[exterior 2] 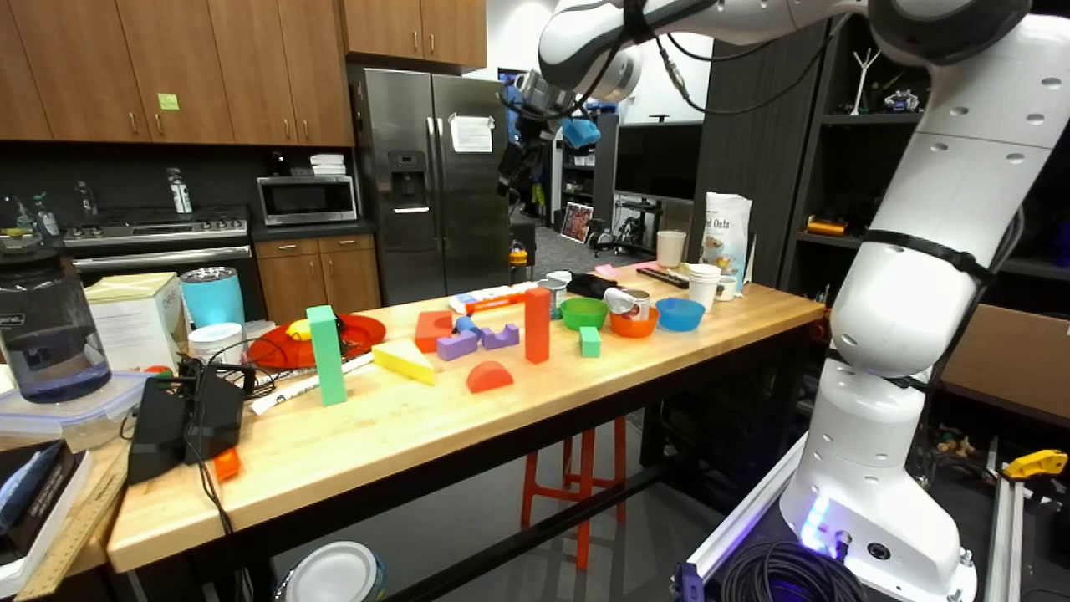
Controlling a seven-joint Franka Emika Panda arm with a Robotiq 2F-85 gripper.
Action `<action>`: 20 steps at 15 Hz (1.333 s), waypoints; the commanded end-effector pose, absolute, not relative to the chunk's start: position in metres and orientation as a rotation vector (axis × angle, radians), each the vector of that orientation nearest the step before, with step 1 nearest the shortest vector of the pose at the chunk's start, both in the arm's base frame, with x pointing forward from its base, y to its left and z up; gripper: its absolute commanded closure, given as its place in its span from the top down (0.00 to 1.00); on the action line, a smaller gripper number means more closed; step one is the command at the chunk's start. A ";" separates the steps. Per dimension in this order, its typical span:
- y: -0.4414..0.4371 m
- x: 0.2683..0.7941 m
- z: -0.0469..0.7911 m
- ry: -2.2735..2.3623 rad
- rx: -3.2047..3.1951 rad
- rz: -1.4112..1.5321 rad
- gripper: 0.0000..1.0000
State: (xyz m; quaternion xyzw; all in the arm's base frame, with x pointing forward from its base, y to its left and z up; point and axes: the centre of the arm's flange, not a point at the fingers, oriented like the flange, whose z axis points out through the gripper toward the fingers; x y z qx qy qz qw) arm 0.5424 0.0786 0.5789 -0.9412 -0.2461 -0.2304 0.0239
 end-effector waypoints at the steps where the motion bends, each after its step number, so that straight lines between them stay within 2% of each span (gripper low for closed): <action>1: 0.079 0.562 0.562 -0.740 -2.844 -0.659 1.00; 9: 0.102 0.576 0.523 -0.721 -2.719 -0.440 1.00; 20: 0.135 0.546 0.477 -0.540 -2.652 0.137 1.00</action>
